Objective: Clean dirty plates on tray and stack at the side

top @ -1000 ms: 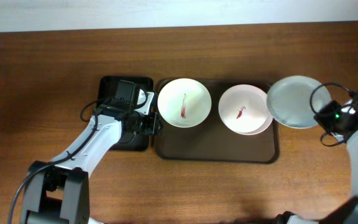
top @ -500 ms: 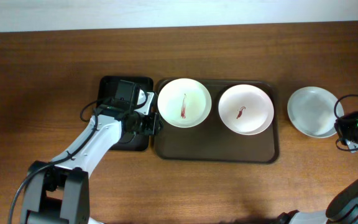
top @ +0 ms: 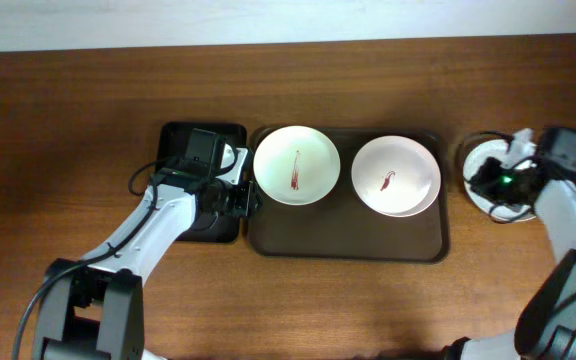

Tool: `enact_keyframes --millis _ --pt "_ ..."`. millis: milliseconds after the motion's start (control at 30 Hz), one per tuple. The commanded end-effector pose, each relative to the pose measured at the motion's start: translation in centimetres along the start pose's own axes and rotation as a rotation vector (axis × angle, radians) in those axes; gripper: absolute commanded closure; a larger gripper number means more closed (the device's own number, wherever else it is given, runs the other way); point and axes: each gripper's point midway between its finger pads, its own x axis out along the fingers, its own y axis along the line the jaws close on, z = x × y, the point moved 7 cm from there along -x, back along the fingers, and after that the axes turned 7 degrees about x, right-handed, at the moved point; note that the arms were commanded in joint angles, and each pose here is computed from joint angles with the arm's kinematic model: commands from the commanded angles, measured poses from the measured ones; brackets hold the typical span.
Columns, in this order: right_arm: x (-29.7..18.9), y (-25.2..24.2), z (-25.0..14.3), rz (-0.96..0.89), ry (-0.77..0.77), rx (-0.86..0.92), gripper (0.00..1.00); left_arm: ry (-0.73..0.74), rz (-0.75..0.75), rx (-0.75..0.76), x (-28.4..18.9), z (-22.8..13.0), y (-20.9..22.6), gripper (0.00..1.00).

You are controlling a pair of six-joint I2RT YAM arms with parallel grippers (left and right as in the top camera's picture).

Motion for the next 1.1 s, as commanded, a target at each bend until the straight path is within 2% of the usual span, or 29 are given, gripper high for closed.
enact_keyframes --millis 0,133,1067 --pt "1.7 0.1 -1.1 -0.120 0.045 -0.083 0.93 -0.002 0.005 0.001 -0.2 -0.2 0.0 0.50" --pt "2.4 0.2 -1.4 -0.191 0.051 -0.081 0.94 -0.002 0.005 0.002 -0.2 -0.2 0.0 0.50" --pt "4.1 0.1 -2.9 -0.143 0.155 -0.070 0.96 -0.002 0.005 0.001 -0.2 -0.2 0.0 0.49"
